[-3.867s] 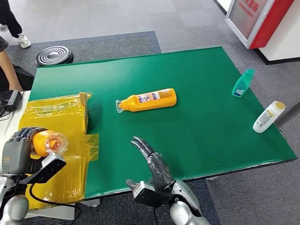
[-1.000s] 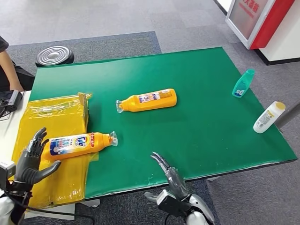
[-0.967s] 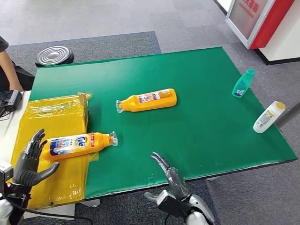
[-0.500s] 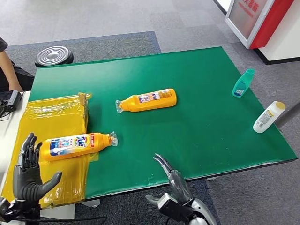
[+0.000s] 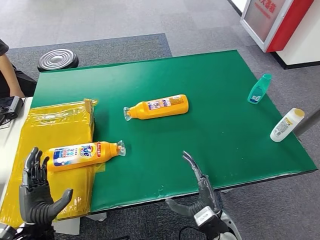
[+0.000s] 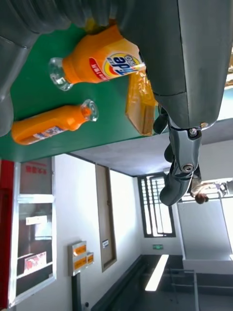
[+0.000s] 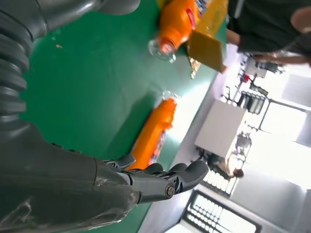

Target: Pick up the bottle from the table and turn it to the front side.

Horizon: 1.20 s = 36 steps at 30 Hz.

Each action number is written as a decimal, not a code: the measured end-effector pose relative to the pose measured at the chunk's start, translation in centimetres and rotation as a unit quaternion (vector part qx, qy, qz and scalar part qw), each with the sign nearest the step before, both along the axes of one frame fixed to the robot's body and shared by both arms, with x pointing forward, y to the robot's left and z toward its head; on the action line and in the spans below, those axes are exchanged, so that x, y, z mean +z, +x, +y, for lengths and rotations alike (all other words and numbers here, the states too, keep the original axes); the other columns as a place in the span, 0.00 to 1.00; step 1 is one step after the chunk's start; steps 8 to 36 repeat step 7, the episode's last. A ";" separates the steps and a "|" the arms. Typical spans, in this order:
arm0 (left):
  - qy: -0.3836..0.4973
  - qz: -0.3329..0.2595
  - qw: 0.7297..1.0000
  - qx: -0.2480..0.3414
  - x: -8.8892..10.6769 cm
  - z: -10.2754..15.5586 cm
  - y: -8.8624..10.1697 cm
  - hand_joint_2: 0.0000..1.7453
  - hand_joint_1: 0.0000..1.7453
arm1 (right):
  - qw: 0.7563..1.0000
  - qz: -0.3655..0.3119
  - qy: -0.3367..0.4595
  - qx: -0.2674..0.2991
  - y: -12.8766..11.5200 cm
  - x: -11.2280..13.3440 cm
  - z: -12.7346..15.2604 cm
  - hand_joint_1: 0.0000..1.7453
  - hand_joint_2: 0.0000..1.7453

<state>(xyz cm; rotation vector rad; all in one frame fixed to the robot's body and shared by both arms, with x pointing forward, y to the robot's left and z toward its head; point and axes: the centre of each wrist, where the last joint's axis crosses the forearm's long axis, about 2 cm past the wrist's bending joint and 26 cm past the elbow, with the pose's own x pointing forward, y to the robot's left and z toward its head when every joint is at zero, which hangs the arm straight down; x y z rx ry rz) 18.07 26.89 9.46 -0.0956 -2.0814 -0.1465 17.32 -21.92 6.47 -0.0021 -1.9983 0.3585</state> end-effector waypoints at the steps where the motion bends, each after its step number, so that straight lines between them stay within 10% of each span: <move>1: -0.003 0.003 1.000 -0.003 -0.1 -0.2 -0.1 1.00 0.00 | 1.000 -0.005 0.006 -0.008 0.0 0.2 -0.2 0.00 1.00; 36: -0.017 0.014 1.000 -0.009 -0.4 -1.2 -0.5 1.00 0.00 | 0.999 -0.013 0.018 -0.042 -0.3 0.6 -1.3 0.00 1.00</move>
